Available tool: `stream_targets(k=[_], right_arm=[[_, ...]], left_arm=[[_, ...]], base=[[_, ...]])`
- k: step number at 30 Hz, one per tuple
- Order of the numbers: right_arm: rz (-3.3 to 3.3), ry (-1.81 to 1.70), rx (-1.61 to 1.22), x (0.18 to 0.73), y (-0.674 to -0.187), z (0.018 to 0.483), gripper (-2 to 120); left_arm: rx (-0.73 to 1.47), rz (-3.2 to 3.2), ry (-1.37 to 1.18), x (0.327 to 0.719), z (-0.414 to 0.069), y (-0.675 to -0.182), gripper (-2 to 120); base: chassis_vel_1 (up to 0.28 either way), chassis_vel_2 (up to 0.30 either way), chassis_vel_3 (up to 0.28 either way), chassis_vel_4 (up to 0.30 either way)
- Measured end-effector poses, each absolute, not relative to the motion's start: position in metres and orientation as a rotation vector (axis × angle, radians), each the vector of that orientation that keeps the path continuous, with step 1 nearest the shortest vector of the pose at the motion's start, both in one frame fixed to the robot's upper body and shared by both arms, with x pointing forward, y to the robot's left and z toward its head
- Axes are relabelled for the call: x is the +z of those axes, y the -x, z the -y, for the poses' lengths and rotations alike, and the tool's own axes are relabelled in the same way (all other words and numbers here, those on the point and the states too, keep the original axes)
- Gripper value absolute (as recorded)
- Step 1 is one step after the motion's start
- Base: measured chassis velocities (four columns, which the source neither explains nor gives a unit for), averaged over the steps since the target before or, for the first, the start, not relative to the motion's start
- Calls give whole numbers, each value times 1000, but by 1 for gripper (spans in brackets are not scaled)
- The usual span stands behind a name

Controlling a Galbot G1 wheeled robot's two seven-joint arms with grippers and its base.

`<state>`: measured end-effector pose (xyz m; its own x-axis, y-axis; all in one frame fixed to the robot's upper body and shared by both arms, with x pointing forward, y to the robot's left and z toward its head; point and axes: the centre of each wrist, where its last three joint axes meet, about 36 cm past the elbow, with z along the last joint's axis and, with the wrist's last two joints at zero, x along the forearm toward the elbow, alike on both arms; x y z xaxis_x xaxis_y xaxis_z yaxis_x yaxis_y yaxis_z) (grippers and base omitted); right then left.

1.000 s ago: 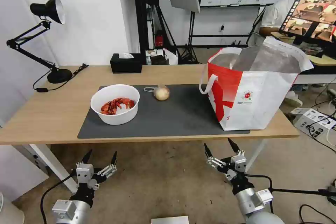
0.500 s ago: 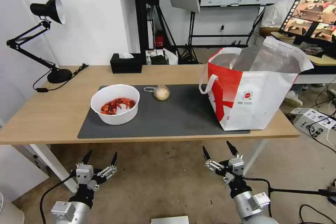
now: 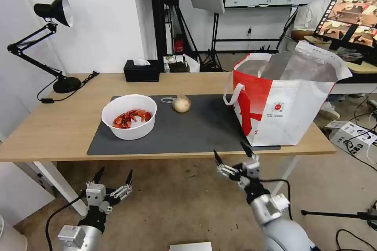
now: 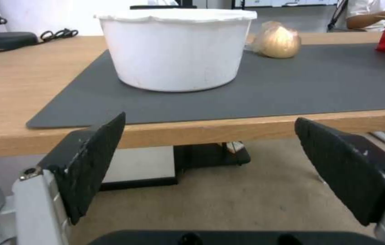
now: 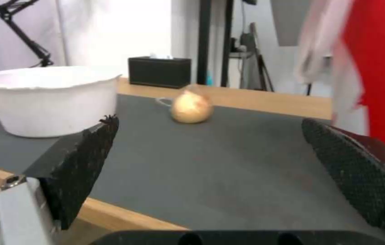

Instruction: Pick up the trash from the table and place it into the takeout bag.

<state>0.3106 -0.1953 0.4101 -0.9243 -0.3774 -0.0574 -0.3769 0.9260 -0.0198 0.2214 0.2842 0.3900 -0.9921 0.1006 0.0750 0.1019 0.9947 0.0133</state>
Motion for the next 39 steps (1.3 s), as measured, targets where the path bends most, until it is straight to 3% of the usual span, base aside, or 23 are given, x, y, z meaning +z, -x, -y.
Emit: stream_targets(k=[17,39], right_arm=[[-3081,532,-113,442,-387,170,100],[-3160,455,-82,453,-547,104,100]], left_arm=[[-33,3067,134,394,-284,-217,100],[-43,3049,72,384,-295,-217,100]], base=[[0,0,0,0],[0,0,0,0]])
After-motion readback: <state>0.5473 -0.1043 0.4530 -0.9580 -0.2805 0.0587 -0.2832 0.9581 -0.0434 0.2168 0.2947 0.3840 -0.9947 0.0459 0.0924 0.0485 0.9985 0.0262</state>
